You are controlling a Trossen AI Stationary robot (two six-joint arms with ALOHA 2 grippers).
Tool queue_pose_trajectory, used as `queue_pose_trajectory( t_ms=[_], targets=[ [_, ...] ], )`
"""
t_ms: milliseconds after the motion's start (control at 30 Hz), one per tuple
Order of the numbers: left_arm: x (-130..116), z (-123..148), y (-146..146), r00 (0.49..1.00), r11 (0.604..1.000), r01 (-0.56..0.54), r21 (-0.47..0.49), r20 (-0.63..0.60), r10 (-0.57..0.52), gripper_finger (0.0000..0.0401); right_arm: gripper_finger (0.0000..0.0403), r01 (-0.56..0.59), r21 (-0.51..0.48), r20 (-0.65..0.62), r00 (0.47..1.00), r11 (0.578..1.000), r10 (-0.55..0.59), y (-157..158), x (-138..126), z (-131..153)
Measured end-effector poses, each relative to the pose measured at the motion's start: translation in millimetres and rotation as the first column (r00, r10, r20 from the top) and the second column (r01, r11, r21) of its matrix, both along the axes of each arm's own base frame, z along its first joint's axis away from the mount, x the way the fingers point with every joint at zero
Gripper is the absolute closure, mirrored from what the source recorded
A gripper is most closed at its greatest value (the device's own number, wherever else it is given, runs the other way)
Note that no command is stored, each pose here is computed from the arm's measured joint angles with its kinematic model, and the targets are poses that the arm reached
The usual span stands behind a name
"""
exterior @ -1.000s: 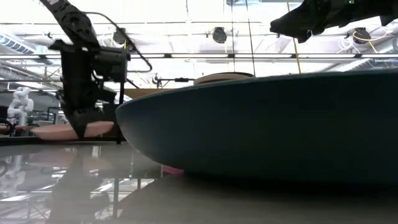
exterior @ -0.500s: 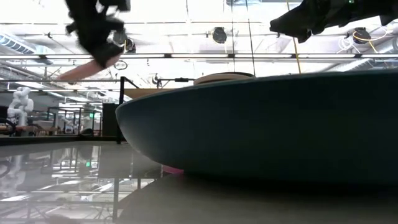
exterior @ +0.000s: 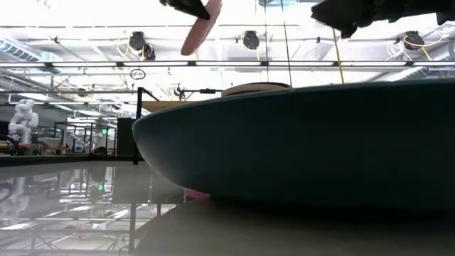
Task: Place and stack plates onto a shelf
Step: Stack the orange plate on top of the black plate on the shelf
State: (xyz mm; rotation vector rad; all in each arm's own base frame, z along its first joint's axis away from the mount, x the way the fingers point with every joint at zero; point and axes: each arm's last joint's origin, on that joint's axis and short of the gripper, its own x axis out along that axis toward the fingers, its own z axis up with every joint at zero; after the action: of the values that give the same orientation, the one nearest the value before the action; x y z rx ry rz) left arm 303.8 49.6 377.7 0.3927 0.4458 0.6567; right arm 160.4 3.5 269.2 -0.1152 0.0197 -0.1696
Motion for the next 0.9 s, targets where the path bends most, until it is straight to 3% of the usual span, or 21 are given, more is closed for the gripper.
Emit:
queue_pose_trajectory(
  t_ms=[267,500,633,900],
  targets=[
    [62.8,-30.9,14.2,0.973,0.988,0.152,0.024,-0.178,-0.146,0.0389,0.0282,-0.033,0.004,0.112,0.993,0.999,0.032,3.4,-21.3,15.0],
    [109.0,-68.4,30.4,0.942,0.974,0.226,-0.015,-0.249,-0.223,0.0389,0.0282,-0.04,0.001,0.095,0.995,0.999,0.04,4.3,-23.6,13.7],
    [121.7,-79.0,38.5,0.936,0.973,0.231,-0.016,-0.269,-0.227,0.0372,0.0282,-0.042,0.002,0.083,0.996,0.999,0.041,4.4,-23.4,12.5],
    [124.8,-89.8,48.8,0.936,0.979,0.203,-0.032,-0.286,-0.204,0.0358,0.0282,-0.042,0.001,0.075,0.996,0.999,0.041,4.4,-22.8,11.7]
  ],
)
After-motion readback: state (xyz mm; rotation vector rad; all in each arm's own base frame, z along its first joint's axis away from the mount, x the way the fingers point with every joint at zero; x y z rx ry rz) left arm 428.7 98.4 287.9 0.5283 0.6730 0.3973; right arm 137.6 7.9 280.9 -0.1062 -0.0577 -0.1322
